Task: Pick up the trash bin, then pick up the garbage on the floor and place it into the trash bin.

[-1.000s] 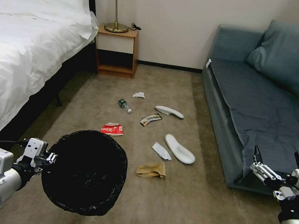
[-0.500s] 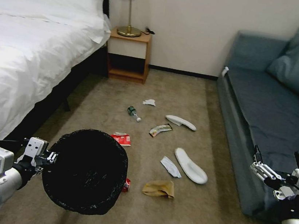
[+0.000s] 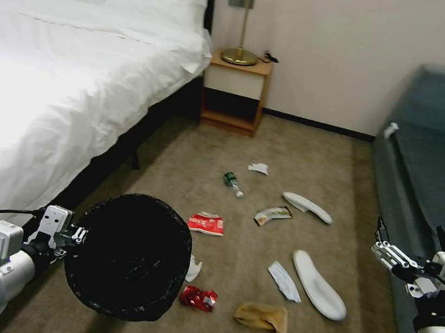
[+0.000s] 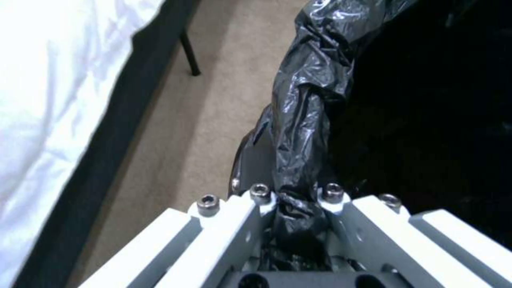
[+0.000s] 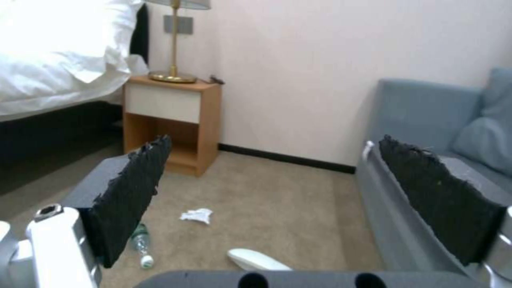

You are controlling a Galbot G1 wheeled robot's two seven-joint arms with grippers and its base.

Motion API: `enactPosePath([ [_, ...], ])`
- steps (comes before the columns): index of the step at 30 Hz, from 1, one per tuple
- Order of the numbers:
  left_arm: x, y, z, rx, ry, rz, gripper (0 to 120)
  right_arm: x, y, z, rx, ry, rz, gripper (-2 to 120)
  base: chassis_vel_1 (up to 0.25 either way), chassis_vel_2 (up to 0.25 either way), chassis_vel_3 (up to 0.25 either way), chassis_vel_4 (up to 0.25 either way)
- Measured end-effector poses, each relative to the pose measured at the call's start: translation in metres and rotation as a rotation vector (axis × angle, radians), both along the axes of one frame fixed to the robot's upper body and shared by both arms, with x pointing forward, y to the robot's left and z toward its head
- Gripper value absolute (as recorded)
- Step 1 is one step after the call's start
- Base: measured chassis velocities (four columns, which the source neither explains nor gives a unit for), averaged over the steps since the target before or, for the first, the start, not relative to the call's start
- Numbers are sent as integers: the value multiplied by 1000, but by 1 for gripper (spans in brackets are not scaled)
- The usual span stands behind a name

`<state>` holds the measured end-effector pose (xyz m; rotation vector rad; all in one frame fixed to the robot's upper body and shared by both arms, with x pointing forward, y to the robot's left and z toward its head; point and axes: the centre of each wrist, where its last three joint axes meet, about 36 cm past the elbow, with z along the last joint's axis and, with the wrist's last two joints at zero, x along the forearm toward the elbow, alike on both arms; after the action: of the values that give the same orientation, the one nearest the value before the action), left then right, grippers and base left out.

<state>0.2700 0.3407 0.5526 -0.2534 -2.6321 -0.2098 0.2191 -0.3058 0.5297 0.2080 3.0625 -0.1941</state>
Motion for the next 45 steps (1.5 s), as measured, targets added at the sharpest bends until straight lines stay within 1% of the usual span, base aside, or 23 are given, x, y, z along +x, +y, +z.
enactPosePath([
  [4, 2, 0, 3, -4, -10, -5, 2, 1, -2, -1, -7, 15, 14, 100, -82, 61, 88, -75],
  [7, 4, 1, 6, -13, -23, -4, 2, 3, -10, -7, -16, 54, 47, 100, -17, 7, -7, -12],
  [9, 7, 3, 12, -23, -41, 4, 2, 6, -18, -12, 7, 116, 102, 100, 0, 0, 0, 0],
  [12, 8, 5, 15, -29, -49, 9, 2, 7, -22, -15, 19, 140, 125, 100, 0, 0, 0, 0],
  [14, 11, 10, 20, -31, -67, 22, 2, 13, -30, -23, 25, 191, 177, 100, 0, 0, 0, 0],
  [15, 11, 10, 20, -31, -67, 22, 2, 13, -30, -23, 25, 191, 177, 100, 0, 0, 0, 0],
  [16, 12, 13, 23, -29, -74, 25, 2, 17, -35, -25, 22, 218, 220, 100, 0, 0, 0, 0],
  [17, 12, 13, 23, -29, -74, 25, 2, 17, -35, -25, 22, 218, 220, 100, 0, 0, 0, 0],
  [19, 13, 17, 29, -22, -86, 28, 2, 28, -43, -26, 1, 280, 317, 100, 0, 0, 0, 0],
  [20, 13, 17, 29, -22, -86, 28, 2, 28, -43, -26, 1, 280, 317, 100, 0, 0, 0, 0],
  [22, 13, 20, 32, -22, -89, 29, 2, 39, -50, -26, -20, 332, 391, 100, 0, 0, 0, 0],
  [23, 13, 20, 32, -22, -89, 29, 2, 39, -50, -26, -20, 332, 391, 100, 0, 0, 0, 0],
  [25, 12, 20, 32, -24, -87, 28, 2, 49, -56, -30, -26, 380, 453, 100, 0, 0, 0, 0],
  [27, 13, 19, 32, -24, -85, 26, 2, 52, -57, -31, -26, 393, 471, 100, 0, 0, 0, 0],
  [29, 17, 15, 31, -22, -81, 2, 2, 59, -63, -35, -28, 440, 518, 100, 0, 0, 0, 0],
  [30, 17, 15, 31, -22, -81, 2, 2, 59, -63, -35, -28, 440, 518, 100, 0, 0, 0, 0],
  [32, 23, 11, 31, -13, -76, -27, 1, 64, -69, -45, -29, 494, 560, 100, 0, 0, 0, 0],
  [33, 23, 11, 31, -13, -76, -27, 1, 64, -69, -45, -29, 494, 560, 100, 0, 0, 0, 0],
  [35, 24, 11, 31, -9, -74, -29, 1, 76, -69, -58, -23, 538, 607, 100, 0, 0, 0, 0],
  [39, 23, 10, 31, -7, -73, -25, 1, 88, -68, -71, -5, 590, 664, 100, 0, 0, 0, 0],
  [41, 23, 8, 29, -8, -68, -25, 1, 98, -72, -89, 7, 658, 719, 100, 0, 0, 0, 0],
  [42, 23, 8, 29, -8, -68, -25, 1, 98, -72, -89, 7, 658, 719, 100, 0, 0, 0, 0],
  [45, 23, 7, 29, -6, -65, -30, 1, 104, -79, -103, 6, 716, 764, 100, 0, 0, 0, 0],
])
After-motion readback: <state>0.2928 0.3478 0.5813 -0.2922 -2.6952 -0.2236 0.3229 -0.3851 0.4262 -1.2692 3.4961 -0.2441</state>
